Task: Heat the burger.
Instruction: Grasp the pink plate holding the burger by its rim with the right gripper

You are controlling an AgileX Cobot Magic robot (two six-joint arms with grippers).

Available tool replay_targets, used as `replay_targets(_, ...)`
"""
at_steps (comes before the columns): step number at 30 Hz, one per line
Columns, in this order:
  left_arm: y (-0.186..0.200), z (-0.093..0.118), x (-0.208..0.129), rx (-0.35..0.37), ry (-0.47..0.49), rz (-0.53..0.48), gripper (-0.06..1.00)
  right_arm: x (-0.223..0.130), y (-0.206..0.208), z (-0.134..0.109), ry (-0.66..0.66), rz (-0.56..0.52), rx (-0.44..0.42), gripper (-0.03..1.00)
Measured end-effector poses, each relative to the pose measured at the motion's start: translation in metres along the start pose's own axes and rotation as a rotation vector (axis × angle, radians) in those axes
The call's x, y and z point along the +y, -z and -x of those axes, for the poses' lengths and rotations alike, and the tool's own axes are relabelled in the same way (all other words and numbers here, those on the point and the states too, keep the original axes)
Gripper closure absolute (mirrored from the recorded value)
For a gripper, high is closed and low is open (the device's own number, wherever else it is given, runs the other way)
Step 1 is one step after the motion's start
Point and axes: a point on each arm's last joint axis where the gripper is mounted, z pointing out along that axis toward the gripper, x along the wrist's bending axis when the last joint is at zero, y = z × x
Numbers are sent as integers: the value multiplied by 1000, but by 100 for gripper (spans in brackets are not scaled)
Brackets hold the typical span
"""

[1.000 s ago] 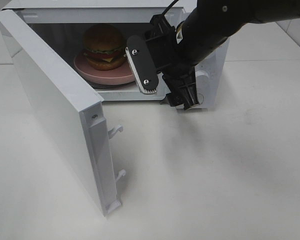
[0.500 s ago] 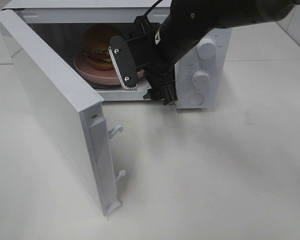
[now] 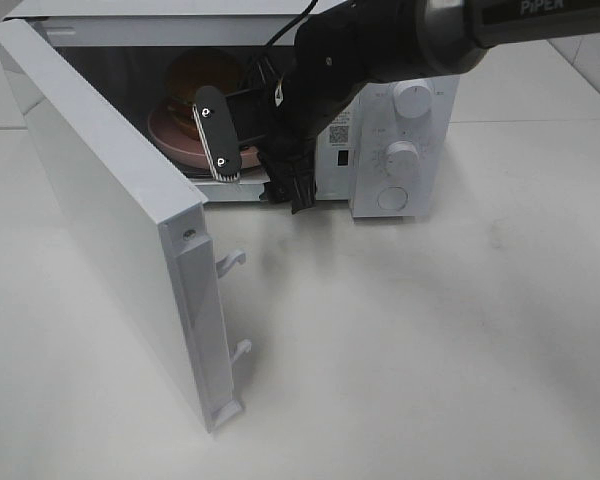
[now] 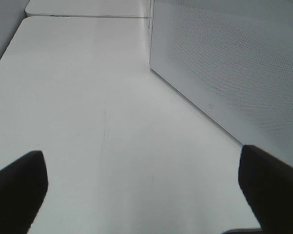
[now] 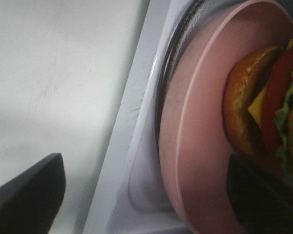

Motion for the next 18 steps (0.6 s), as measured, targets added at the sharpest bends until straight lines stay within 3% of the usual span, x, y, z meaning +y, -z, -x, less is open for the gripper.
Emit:
replay_targets(12,0,0,0,0,0,0,-4,5,-32,15,-60,6,-30,13)
replay_targets(18,0,0,0,0,0,0,-4,3,-48,15,-67,-9,-1,15)
